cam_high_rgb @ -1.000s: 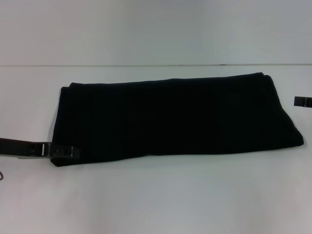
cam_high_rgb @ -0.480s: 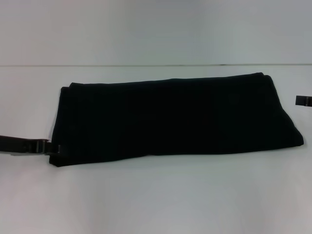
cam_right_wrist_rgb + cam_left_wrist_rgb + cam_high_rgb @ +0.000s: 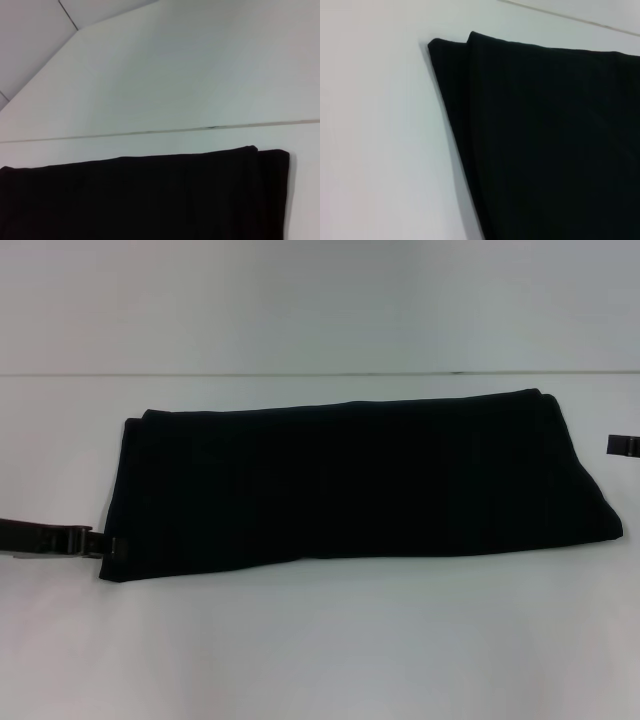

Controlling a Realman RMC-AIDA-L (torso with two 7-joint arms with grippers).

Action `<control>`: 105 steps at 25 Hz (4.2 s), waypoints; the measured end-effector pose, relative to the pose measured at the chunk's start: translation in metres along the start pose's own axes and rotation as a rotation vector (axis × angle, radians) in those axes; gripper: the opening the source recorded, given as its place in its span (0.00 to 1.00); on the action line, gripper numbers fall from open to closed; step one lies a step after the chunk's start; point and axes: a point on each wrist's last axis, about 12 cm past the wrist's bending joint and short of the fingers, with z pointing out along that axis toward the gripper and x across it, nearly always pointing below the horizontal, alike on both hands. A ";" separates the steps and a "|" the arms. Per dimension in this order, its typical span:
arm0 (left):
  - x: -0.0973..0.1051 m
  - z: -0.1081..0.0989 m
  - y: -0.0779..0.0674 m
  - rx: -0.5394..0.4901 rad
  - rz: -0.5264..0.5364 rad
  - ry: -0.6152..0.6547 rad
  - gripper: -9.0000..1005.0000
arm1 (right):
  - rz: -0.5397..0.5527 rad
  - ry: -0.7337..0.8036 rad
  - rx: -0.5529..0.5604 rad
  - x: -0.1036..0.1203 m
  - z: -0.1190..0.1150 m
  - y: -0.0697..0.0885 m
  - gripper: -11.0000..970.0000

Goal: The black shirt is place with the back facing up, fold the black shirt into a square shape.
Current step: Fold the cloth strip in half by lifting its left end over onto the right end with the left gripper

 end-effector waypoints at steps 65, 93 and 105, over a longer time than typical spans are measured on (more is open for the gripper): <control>-0.003 0.002 -0.003 -0.039 0.058 0.050 0.02 | 0.035 0.003 0.049 0.001 -0.004 -0.008 0.74; -0.003 0.003 -0.004 -0.040 0.071 0.058 0.03 | 0.032 0.174 0.039 0.032 0.020 0.003 0.74; -0.003 0.003 -0.004 -0.041 0.074 0.057 0.04 | 0.003 0.195 0.063 0.037 0.032 0.007 0.54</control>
